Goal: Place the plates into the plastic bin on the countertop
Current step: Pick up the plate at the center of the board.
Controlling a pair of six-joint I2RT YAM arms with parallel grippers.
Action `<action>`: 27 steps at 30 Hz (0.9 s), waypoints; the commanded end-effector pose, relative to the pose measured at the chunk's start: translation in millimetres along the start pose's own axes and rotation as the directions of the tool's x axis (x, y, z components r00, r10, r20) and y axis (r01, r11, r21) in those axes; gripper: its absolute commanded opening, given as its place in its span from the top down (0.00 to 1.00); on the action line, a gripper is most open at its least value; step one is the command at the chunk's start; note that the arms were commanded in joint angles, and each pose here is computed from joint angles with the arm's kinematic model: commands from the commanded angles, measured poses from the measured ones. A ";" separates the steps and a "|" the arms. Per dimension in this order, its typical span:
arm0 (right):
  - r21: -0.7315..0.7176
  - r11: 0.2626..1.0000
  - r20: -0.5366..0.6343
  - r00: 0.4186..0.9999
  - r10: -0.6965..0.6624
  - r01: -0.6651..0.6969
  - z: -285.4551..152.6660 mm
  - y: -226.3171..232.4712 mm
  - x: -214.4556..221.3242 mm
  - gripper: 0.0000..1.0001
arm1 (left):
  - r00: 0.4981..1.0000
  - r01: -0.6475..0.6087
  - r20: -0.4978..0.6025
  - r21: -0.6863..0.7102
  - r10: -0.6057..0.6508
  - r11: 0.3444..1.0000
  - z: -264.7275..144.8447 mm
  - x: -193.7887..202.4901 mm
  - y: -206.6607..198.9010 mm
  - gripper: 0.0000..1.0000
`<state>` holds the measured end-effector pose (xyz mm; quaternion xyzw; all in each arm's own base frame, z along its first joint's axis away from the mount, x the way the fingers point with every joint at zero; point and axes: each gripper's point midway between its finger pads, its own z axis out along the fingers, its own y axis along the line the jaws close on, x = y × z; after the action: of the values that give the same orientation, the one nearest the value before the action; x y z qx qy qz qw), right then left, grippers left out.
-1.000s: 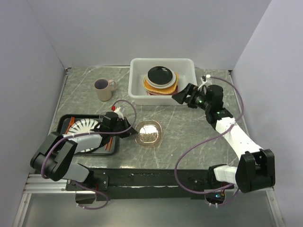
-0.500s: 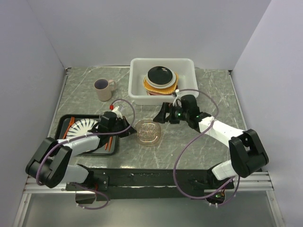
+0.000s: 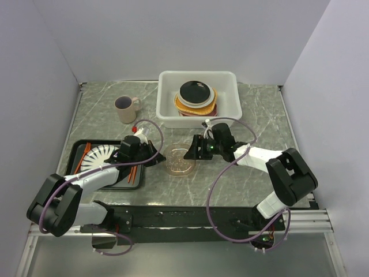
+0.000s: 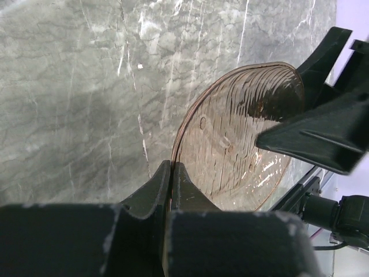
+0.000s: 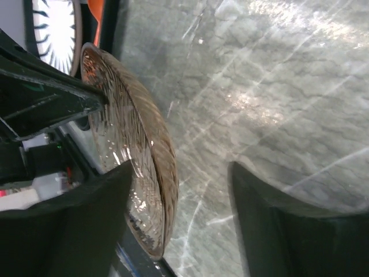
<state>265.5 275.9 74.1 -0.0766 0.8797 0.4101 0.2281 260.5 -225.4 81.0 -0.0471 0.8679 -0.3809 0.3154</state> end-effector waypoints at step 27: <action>-0.103 0.994 0.014 1.000 -0.026 0.027 8.9 20.6 -7.2 1.00 | 0.996 -0.044 0.082 -0.006 0.045 0.999 -11.8 -17.4 -4.4 0.40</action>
<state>261.4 289.7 70.5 -0.0783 0.8699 0.4420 0.2044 262.2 -214.6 88.4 -0.0488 0.8660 -0.3640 0.3393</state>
